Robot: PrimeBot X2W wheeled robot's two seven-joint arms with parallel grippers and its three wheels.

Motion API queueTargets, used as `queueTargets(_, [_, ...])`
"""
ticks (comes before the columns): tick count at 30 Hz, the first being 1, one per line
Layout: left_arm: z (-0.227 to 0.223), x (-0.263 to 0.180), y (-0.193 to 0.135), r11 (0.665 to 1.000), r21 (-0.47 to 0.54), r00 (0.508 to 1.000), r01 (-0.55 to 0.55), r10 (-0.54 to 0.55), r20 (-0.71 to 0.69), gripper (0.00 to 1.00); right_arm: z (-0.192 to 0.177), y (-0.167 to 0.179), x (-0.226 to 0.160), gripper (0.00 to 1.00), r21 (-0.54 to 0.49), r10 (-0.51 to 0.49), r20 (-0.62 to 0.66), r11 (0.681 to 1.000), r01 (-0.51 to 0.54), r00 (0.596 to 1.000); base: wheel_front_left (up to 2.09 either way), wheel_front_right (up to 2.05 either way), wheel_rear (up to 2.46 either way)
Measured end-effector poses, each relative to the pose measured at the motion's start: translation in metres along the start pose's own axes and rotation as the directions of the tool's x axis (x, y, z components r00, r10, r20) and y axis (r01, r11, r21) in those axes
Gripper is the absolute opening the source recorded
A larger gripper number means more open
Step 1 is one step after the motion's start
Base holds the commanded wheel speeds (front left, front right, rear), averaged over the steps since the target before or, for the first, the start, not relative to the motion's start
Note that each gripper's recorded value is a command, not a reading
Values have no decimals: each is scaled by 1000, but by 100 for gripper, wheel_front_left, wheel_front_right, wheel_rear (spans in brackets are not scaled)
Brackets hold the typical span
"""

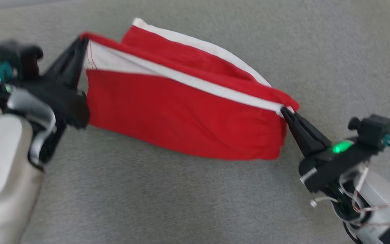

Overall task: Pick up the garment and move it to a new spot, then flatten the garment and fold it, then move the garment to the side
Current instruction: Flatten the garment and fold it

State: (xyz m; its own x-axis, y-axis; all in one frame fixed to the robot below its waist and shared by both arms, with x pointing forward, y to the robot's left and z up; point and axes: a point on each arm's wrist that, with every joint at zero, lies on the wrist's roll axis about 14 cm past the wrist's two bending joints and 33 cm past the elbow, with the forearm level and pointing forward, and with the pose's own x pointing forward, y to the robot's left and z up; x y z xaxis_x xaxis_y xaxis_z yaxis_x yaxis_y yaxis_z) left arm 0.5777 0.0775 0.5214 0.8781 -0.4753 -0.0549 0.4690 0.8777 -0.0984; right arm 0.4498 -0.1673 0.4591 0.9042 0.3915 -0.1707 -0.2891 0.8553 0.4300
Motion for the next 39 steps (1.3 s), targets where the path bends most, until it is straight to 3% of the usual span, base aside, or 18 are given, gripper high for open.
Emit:
queueTargets(9, [-16,77,4,997,69,997,35,-30,-65,0,1,-19,26,0,-7,-54,25,998,55,998,0,0,0])
queueTargets(15, [-55,106,5,993,111,988,48,-31,-151,0,-5,-24,36,0,-1,-81,25,997,81,996,0,0,0])
queueTargets(16, [-59,109,4,993,109,988,53,-37,-148,0,-6,-27,35,23,-1,-89,22,996,89,996,0,0,0])
queueTargets(17, [-63,112,1,993,102,988,59,-44,-147,23,-8,-29,34,75,-2,-97,21,995,98,995,0,0,0])
queueTargets(18, [-68,114,0,994,94,988,61,-47,-149,100,-9,-33,33,100,-5,-109,17,994,109,994,0,0,0])
queueTargets(27, [-52,111,0,997,68,998,33,-29,-63,100,5,-44,7,100,-81,-144,57,986,149,988,0,0,0])
queueTargets(32, [-25,96,8,997,75,1000,2,-1,-12,100,32,-36,-14,100,-91,-151,177,981,169,972,0,0,0])
queueTargets(39, [-13,73,12,993,118,999,-4,8,-34,100,35,-18,-48,100,-80,-179,272,975,208,945,0,0,0])
